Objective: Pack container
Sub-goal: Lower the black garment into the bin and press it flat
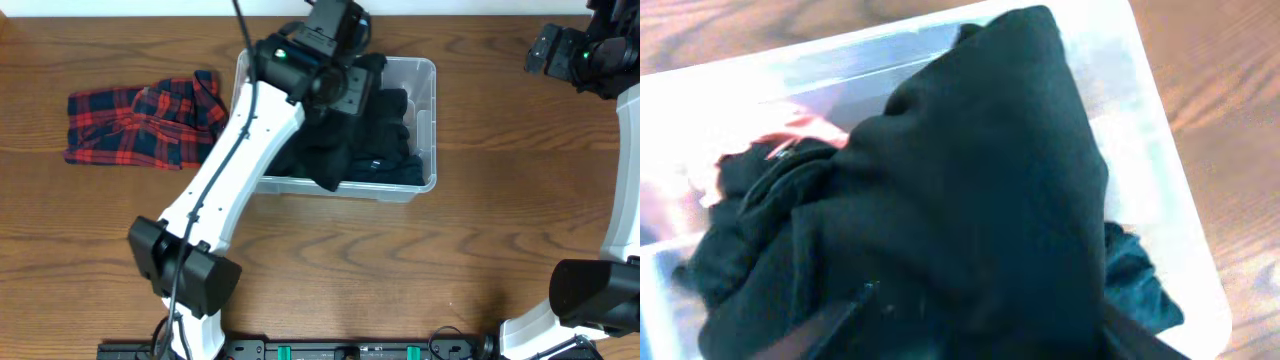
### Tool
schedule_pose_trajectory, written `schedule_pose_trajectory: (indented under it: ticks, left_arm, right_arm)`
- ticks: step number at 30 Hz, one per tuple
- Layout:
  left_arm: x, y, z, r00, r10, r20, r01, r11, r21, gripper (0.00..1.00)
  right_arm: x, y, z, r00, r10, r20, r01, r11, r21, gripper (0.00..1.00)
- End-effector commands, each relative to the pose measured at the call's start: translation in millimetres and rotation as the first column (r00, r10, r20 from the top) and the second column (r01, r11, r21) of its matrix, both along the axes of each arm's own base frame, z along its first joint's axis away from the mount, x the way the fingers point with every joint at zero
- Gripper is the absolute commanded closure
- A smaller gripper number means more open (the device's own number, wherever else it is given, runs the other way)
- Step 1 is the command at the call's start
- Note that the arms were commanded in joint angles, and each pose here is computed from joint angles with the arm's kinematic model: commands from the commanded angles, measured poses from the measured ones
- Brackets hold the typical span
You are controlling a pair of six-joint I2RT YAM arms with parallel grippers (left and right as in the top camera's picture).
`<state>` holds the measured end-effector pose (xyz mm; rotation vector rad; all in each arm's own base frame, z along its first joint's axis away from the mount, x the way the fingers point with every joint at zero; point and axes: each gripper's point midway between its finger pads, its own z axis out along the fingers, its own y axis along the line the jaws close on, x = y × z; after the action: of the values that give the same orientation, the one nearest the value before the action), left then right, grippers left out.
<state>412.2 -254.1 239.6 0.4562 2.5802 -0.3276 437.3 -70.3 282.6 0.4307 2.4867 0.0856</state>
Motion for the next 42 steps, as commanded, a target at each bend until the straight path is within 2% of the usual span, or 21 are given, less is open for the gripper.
schedule_pose_trajectory:
  ticks: [1,5,8,11,13,16,21,23,25,27,30,42]
  left_arm:
    - [4.4,-2.3,8.6,1.000,0.003,0.026,-0.002,1.000,-0.012,0.30]
    - [1.5,-17.3,15.9,0.999,-0.041,0.022,0.043,0.995,-0.092,0.21]
    - [-1.6,-33.0,26.4,0.995,-0.092,0.030,0.096,0.980,-0.175,0.18]
    - [-7.6,-58.2,45.0,0.981,-0.188,0.054,0.196,0.930,-0.310,0.15]
    - [-9.6,-67.2,53.4,0.972,-0.222,0.074,0.234,0.905,-0.355,0.13]
    - [-7.1,-58.0,45.5,0.978,-0.200,0.066,0.210,0.929,-0.303,0.12]
    - [0.6,-5.5,9.2,0.998,-0.065,0.018,0.066,0.997,-0.043,0.13]
    - [0.5,11.2,-3.2,1.000,-0.031,0.001,0.031,0.999,0.039,0.19]
    - [-1.3,20.0,-15.9,1.000,-0.013,-0.022,0.014,0.996,0.084,0.30]
    - [-4.5,21.8,-31.0,0.999,-0.017,-0.051,0.022,0.994,0.103,0.39]
    - [-8.4,23.9,-61.2,0.994,-0.014,-0.108,0.029,0.991,0.133,0.47]
    - [-21.6,-6.5,-213.4,0.919,-0.065,-0.388,0.101,0.992,0.073,0.49]
  right_arm:
    - [-0.3,1.2,-2.2,1.000,-0.007,-0.006,0.007,1.000,0.005,0.01]
    - [-0.4,1.3,-2.3,1.000,-0.007,-0.007,0.007,1.000,0.005,0.01]
    - [-0.4,1.3,-2.3,1.000,-0.007,-0.007,0.007,1.000,0.005,0.01]
    - [-0.3,1.2,-2.2,1.000,-0.007,-0.006,0.007,1.000,0.005,0.01]
    - [-0.3,1.2,-2.2,1.000,-0.007,-0.006,0.007,1.000,0.005,0.01]
    - [-0.3,1.2,-2.2,1.000,-0.007,-0.006,0.007,1.000,0.005,0.01]
    - [-0.3,1.2,-2.2,1.000,-0.007,-0.006,0.007,1.000,0.005,0.01]
    - [-0.3,1.2,-2.2,1.000,-0.007,-0.006,0.007,1.000,0.005,0.01]
    - [-0.3,1.2,-2.2,1.000,-0.007,-0.006,0.007,1.000,0.005,0.01]
    - [-0.3,1.2,-2.2,1.000,-0.007,-0.006,0.007,1.000,0.005,0.01]
    - [-0.3,1.2,-2.2,1.000,-0.007,-0.006,0.007,1.000,0.005,0.01]
    - [-0.4,1.3,-2.3,1.000,-0.007,-0.007,0.007,1.000,0.005,0.01]
